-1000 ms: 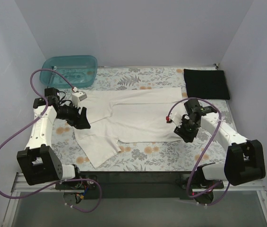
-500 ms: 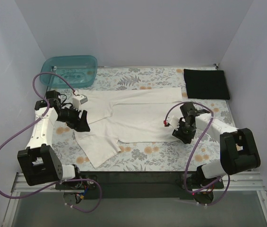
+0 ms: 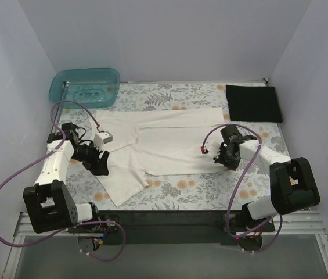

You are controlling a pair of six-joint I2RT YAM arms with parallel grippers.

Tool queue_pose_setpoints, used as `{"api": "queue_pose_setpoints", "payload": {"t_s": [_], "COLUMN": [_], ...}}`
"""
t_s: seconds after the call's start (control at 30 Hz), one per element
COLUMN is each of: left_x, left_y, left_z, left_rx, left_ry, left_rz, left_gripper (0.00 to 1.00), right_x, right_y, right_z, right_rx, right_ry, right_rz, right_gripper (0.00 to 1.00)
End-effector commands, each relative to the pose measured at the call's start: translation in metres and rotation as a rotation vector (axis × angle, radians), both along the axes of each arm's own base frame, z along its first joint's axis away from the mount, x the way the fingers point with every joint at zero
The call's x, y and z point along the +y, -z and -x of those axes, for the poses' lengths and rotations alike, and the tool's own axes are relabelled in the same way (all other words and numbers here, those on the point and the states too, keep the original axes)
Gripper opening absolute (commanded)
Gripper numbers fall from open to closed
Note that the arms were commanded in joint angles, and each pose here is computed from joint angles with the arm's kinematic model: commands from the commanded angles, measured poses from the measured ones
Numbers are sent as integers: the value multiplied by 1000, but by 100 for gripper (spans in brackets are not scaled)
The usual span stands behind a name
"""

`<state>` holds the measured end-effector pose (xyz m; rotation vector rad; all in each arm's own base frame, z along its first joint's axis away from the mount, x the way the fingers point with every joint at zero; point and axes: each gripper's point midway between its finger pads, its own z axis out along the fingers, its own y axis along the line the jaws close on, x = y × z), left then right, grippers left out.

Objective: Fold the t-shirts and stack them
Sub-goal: Fold the tshirt

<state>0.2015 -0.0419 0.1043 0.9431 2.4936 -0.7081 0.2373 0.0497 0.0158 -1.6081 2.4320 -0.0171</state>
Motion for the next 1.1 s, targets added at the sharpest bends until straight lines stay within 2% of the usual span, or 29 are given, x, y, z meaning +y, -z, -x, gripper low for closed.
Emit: {"api": "queue_pose_setpoints", "payload": {"t_s": [0.0,0.3,0.43,0.6,0.87,1.07], "left_x": [13,33,39,37,42,42], "left_y": [3,33,42,48,86,102], "left_z": [-8,-25,-28,-23,-7,-10], "left_rx": [-171,-260,-241,-219,-194,-200], "left_ry": [119,208,247,281,314,302], "left_rz": [-95,-226,-253,-248,-307,-333], "left_gripper": [56,45,41,40,40,40], "right_x": [3,8,7,6,7,6], "right_y": [9,5,4,6,8,9], "right_z": [7,5,3,4,5,6], "right_rx": [31,45,46,52,69,75], "right_ry": [-4,3,4,5,15,17], "right_rz": [-16,-36,-29,-22,-24,-21], "right_gripper": [1,1,1,1,1,1]}}
